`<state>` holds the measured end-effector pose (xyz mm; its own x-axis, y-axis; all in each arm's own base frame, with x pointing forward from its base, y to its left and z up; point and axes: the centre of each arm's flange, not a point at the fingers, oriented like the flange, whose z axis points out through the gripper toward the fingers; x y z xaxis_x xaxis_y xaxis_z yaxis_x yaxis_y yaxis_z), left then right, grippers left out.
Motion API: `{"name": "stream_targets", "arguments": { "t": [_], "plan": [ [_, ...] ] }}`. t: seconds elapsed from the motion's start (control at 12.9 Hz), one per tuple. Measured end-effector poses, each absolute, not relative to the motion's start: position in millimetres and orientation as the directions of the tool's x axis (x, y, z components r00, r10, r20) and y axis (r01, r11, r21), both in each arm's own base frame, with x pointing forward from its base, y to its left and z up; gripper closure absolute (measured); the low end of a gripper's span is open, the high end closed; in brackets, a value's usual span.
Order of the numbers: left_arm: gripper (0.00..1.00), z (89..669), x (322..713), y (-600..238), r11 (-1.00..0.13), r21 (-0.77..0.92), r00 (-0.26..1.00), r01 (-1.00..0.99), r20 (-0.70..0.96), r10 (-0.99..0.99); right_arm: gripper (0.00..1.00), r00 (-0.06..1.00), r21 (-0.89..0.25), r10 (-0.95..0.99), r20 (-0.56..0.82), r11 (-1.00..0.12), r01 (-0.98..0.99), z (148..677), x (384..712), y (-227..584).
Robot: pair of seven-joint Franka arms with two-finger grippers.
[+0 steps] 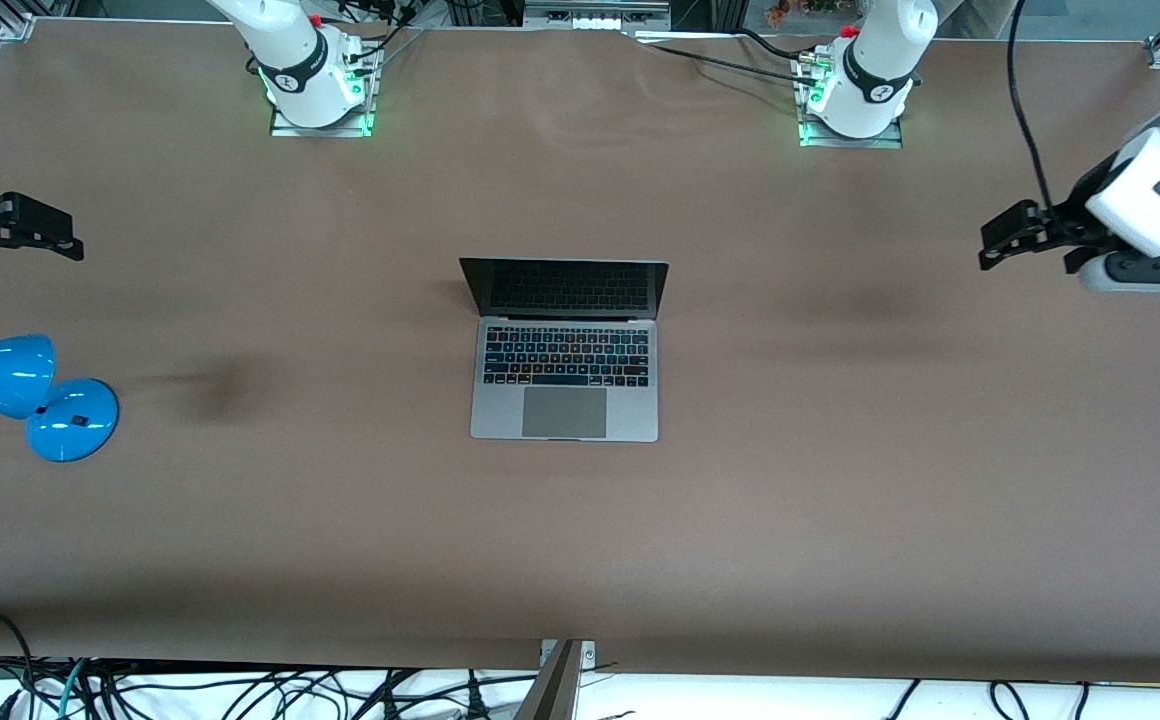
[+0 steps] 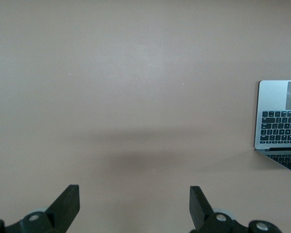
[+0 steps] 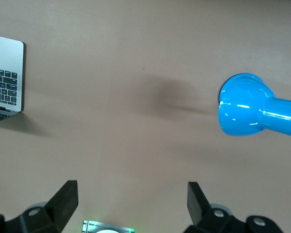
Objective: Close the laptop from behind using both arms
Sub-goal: 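Raise the left gripper from its rest pose toward the laptop, then move both grippers over the laptop screen's back edge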
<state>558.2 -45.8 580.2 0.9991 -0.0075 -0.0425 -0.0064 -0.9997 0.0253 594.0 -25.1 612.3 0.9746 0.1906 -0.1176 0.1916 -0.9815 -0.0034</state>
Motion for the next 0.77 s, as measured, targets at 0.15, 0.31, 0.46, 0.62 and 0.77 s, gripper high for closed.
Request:
{"name": "stream_targets", "arguments": {
  "t": [0.15, 0.31, 0.46, 0.62, 0.77],
  "plan": [
    [0.00, 565.7, 548.0, -61.5, -1.000, 0.026, 0.999, -0.007, -0.040, -0.008, 0.00, 0.975, -0.003, 0.191, -0.118, -0.981, 0.192, 612.3, 594.0, -25.0],
    [0.00, 561.9, 527.0, -87.7, -1.000, 0.021, 0.999, 0.010, -0.040, 0.009, 0.00, 0.975, -0.003, 0.191, -0.117, -0.981, 0.192, 612.4, 594.0, -25.1],
    [0.00, 566.0, 498.7, -125.9, -1.000, 0.006, 0.999, 0.015, -0.033, 0.015, 0.00, 0.975, -0.003, 0.191, -0.117, -0.981, 0.192, 612.4, 594.0, -25.1],
    [0.00, 569.0, 471.2, -159.2, -0.999, 0.022, 0.999, 0.025, -0.033, 0.024, 0.00, 0.974, -0.008, 0.196, -0.116, -0.980, 0.197, 612.4, 594.1, -21.9],
    [0.00, 571.4, 448.2, -191.0, -0.997, 0.046, 0.998, 0.054, -0.035, 0.052, 0.00, 0.969, -0.034, 0.222, -0.110, -0.975, 0.220, 612.1, 594.6, -6.8]
  ]
}}
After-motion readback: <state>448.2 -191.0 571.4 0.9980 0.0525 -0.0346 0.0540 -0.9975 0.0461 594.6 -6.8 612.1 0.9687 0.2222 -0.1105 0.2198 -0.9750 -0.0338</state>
